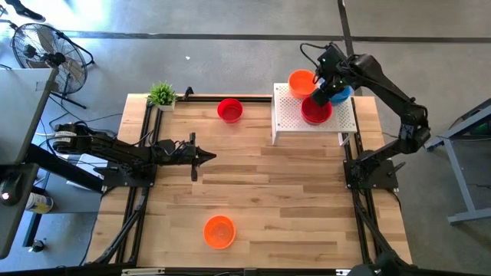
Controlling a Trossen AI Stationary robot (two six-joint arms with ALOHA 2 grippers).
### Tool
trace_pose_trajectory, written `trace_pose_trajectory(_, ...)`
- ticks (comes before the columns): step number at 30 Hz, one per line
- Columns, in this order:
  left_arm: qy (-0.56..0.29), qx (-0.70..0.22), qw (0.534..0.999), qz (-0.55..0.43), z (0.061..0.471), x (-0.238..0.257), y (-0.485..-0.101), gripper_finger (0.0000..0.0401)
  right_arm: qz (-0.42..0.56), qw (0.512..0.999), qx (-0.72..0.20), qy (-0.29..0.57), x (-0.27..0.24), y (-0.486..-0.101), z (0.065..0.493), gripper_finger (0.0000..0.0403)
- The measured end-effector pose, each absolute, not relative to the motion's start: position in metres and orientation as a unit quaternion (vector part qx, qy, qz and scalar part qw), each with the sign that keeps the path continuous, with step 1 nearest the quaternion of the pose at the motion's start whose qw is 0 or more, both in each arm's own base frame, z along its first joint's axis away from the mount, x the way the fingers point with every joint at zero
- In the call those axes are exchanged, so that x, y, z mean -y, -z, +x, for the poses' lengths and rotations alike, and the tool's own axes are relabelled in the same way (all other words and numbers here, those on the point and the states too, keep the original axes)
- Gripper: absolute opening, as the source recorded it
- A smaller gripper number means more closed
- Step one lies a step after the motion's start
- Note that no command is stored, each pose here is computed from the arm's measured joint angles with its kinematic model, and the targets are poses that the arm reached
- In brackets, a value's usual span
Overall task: Pick & Place Mini bowls
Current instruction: Stack the blue bowl on top of the blue bowl on the shelf
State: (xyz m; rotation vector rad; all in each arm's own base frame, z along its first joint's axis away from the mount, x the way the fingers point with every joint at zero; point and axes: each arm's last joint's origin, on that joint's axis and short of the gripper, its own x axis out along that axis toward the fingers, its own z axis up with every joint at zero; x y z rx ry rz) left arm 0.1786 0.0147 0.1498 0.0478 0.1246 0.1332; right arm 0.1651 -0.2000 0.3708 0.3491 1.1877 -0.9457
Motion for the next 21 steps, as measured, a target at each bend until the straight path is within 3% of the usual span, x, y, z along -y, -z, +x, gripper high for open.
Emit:
trace_pose_trajectory(7, -0.066, -0.063, 0.996, 0.024, 0.179, -0.015, -0.150, 0.0004, 0.153, 0.730, -0.514, 0.423, 0.191, -0.386, 0.171, 0.0099)
trace_pose_trajectory(14, -0.066, -0.067, 0.995, 0.024, 0.178, -0.015, -0.149, 0.0004, 0.157, 0.703, -0.535, 0.441, 0.191, -0.374, 0.169, 0.0012)
trace_pose_trajectory(21, -0.066, -0.066, 0.995, 0.024, 0.178, -0.015, -0.149, 0.0004, 0.169, 0.709, -0.543, 0.418, 0.191, -0.362, 0.172, 0.0009)
